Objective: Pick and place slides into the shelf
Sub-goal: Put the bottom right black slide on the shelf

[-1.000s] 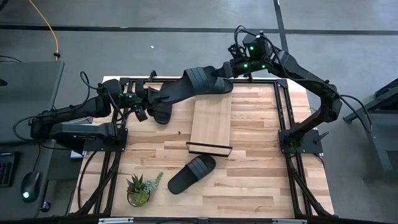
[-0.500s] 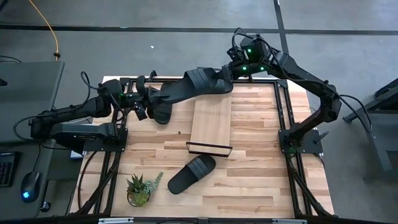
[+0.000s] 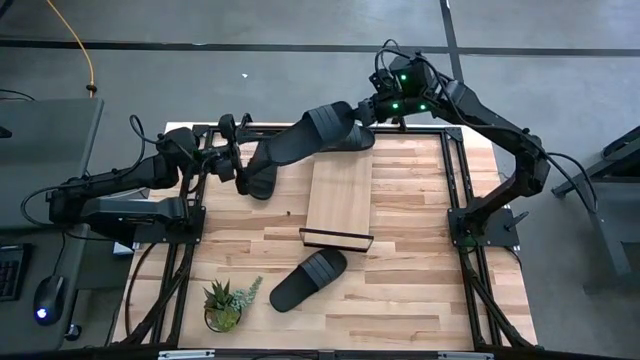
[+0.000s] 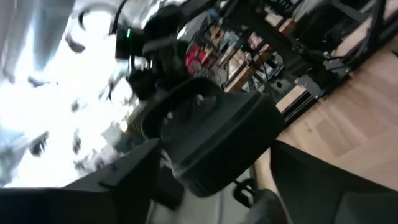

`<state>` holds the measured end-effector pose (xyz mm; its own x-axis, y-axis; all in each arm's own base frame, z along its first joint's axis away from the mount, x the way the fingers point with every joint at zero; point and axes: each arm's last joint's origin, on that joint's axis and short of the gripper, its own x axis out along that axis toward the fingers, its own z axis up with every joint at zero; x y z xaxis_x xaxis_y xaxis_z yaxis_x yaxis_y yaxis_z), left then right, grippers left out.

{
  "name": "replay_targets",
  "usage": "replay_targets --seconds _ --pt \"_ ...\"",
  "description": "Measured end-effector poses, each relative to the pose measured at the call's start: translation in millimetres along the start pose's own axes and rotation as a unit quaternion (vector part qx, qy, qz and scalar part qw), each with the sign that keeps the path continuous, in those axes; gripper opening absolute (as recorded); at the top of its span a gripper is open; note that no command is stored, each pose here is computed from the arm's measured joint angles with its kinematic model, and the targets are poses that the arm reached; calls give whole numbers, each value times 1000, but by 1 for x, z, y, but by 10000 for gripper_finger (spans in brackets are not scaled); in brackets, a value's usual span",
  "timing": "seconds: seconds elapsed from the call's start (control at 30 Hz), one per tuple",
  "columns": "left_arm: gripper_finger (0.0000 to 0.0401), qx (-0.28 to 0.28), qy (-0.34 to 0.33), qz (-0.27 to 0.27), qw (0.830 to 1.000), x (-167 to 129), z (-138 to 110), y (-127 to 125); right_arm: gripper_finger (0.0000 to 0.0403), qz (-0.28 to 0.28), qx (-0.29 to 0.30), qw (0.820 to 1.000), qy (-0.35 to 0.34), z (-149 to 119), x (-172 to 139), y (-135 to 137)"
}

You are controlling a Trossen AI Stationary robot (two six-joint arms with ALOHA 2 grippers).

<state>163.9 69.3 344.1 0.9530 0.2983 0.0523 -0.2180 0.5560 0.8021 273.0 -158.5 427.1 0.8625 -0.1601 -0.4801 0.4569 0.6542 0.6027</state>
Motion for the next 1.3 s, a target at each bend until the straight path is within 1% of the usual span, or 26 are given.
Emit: replay_targets --seconds 0.1,0.2,0.33,0.5,0.67,0.83,0.97,1.13,1.23,1.3 --pt "315 -54 25 1 998 0 -3 -2 3 -18 -5 1000 -13 2 -3 -2" --pt "329 -107 56 -10 993 0 -7 -6 3 -53 -8 998 -18 2 -6 -8" --pt "327 -171 87 -26 981 -1 -11 -11 3 -85 -11 996 -22 0 -10 -11" --pt "303 -211 116 -48 969 -3 -15 -17 1 -98 -12 995 -8 -3 -11 -13" --pt "274 -218 118 -48 968 -3 -18 -21 1 -109 -14 994 -13 -2 -11 -14" --pt "248 -222 132 -47 965 -3 -23 -26 0 -92 -14 995 -25 0 -15 -11" --pt "231 -221 148 -41 963 -3 -26 -29 0 -84 -24 995 -39 -2 -34 -4" --pt "215 -224 144 -40 963 -4 -25 -28 0 -98 -30 993 -64 -11 -71 5" --pt "209 -227 142 -38 963 -4 -25 -28 0 -100 -30 991 -85 -21 -90 7" --pt "207 -231 143 -38 962 -4 -25 -28 0 -81 -30 991 -105 -34 -98 3"
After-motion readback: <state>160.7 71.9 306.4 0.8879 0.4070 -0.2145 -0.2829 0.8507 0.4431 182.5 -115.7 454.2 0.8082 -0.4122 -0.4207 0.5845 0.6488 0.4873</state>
